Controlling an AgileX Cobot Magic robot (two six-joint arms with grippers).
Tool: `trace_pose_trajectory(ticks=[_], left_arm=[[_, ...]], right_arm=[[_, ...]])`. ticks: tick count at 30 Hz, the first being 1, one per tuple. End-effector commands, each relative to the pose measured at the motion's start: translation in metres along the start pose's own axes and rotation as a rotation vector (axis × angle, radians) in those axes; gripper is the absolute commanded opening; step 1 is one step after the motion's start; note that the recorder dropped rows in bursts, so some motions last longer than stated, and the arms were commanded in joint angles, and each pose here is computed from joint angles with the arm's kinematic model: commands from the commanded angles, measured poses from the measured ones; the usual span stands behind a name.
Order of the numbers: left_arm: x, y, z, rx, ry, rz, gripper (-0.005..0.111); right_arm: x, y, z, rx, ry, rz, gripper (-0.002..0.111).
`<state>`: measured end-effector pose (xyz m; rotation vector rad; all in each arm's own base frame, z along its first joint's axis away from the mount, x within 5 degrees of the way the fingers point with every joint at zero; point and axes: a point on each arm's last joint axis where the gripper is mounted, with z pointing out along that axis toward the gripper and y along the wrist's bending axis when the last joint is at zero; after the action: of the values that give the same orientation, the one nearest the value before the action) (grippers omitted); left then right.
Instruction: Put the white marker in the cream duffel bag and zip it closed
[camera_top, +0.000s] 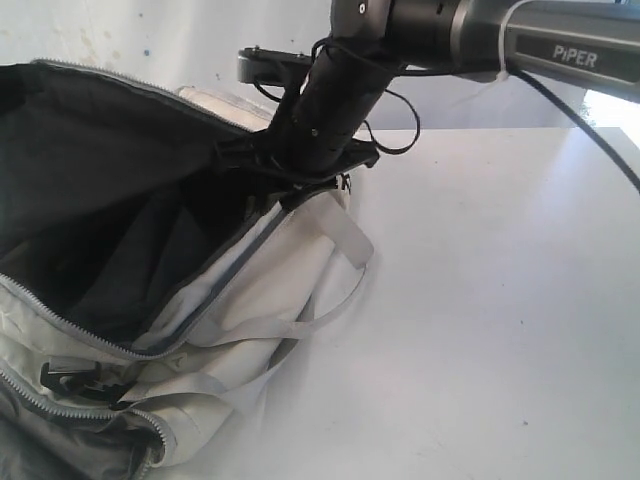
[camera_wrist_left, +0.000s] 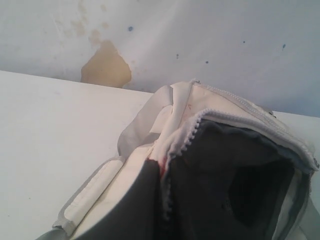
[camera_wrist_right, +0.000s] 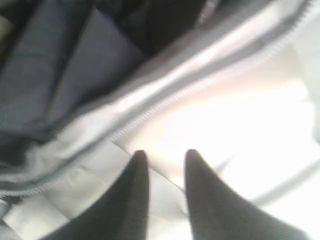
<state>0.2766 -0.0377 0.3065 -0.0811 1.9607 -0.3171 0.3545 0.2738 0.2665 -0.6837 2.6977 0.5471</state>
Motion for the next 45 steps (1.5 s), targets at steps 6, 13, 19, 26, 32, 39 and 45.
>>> trace_pose_trajectory(ticks=[6, 13, 19, 26, 32, 39, 45], left_arm=[[-0.001, -0.002, -0.002, 0.021, 0.011, 0.053, 0.000], [0.009, -0.010, -0.004, 0.131, 0.104, 0.317, 0.000], [0.019, -0.020, -0.007, 0.283, 0.174, 0.524, 0.000], [0.032, -0.033, -0.016, 0.490, 0.265, 0.608, 0.027], [0.037, -0.038, -0.020, 0.572, 0.312, 0.598, 0.061], [0.040, -0.040, -0.023, 0.593, 0.360, 0.506, 0.091], [0.040, -0.034, -0.020, 0.456, 0.448, 0.263, 0.099]], right_arm=[[0.014, -0.019, -0.024, 0.215, 0.149, -0.102, 0.000], [0.010, -0.052, -0.033, 0.241, 0.135, -0.006, 0.000], [0.008, -0.081, -0.042, 0.263, 0.122, 0.061, 0.000], [0.007, -0.104, -0.047, 0.269, 0.103, 0.120, 0.000], [0.004, -0.107, -0.038, 0.221, 0.082, 0.145, 0.000], [-0.005, -0.113, -0.025, 0.017, 0.003, 0.049, 0.000], [-0.009, -0.135, -0.016, 0.012, -0.050, 0.061, 0.016]])
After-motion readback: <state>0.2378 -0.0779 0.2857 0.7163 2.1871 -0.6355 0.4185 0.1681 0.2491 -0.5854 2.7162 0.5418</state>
